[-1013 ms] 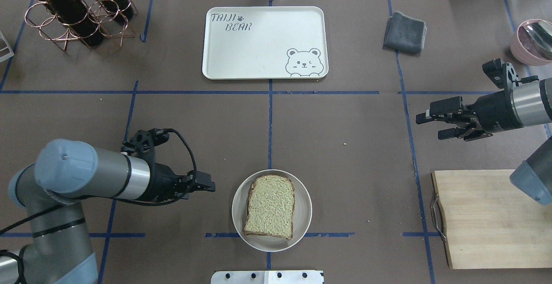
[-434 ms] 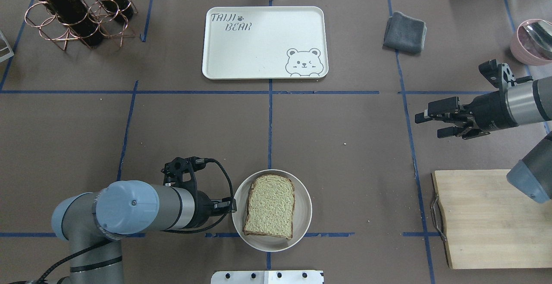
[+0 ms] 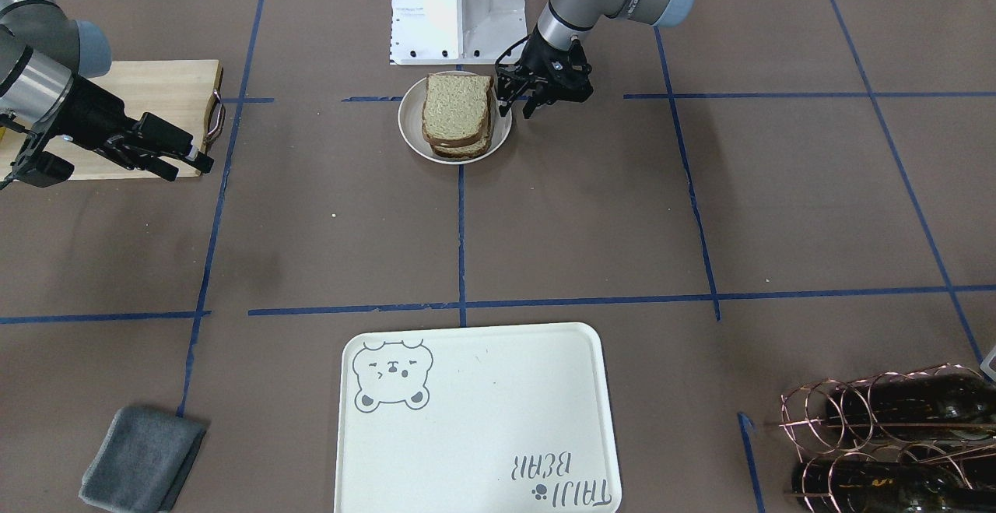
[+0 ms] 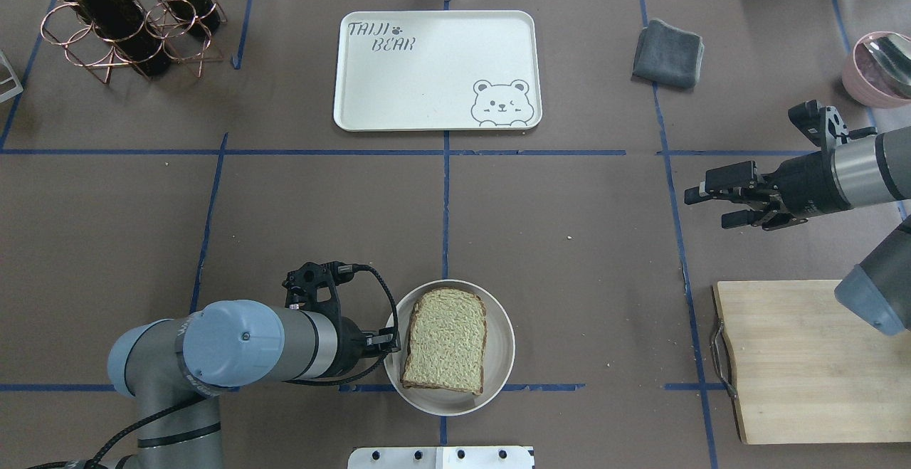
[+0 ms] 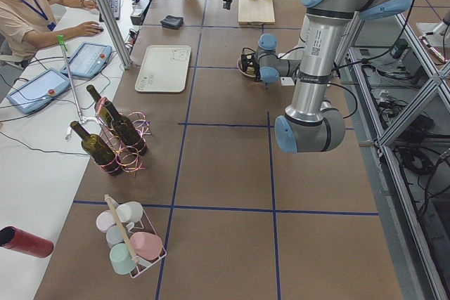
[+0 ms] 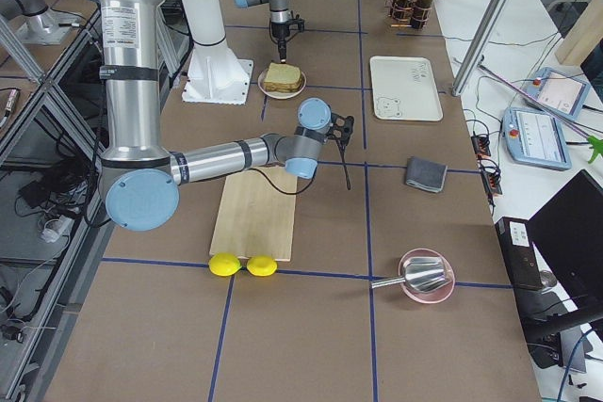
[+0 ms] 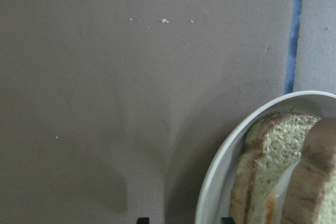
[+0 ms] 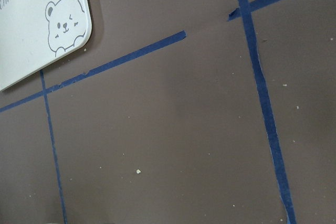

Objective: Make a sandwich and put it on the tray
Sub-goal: 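Grip the plate rim nearest the robot with the left gripper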

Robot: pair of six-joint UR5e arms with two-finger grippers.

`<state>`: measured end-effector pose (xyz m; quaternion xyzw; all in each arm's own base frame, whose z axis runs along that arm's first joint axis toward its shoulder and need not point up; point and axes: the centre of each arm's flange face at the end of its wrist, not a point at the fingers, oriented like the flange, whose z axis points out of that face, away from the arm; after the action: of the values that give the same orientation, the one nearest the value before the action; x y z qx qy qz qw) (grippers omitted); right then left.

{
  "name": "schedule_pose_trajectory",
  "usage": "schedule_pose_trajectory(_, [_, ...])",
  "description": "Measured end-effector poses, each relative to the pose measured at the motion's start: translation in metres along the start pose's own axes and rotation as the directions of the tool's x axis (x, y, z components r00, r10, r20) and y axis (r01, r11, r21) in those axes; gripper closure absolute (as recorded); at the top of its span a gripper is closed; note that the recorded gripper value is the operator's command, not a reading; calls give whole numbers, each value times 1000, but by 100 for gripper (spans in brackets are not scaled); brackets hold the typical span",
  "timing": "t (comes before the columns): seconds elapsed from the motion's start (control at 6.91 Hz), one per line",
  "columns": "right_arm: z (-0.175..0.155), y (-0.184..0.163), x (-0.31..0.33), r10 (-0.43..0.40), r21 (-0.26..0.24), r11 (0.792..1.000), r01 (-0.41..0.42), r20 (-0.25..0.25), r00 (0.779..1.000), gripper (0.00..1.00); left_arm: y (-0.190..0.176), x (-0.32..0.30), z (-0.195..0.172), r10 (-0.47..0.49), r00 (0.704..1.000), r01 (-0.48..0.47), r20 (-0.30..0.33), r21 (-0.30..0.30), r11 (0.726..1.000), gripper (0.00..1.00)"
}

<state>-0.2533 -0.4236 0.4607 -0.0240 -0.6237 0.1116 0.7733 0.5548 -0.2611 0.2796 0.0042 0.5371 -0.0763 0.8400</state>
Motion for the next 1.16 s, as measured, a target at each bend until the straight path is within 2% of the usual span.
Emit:
schedule_pose_trajectory(0.29, [3,1,0,-1,3,1000,1,-3,1000,0,0,6,6,0,1000,0,1,-1,1000,67])
schedule_pose_trajectory(0.72, [11,-1,-1,-2,4,1000,3,-5,1000,0,-1,3,14,-1,1000,1,12,-3,1000,67])
schedule_pose_trajectory(0.87, [12,-1,-1,-3,3,1000,3,-5,1000,0,-1,1,16,-1,1000,1,15,-4,1000,78])
schedule_pose_trajectory(1.01, [13,-1,-1,-3,2,1000,3,-6,1000,0,-1,1,17,-1,1000,1,15,-5,1000,100])
schedule_pose_trajectory(1.16, [14,-1,-1,-4,1,1000,4,-6,1000,0,0,2,18,-1,1000,1,11,-7,1000,100])
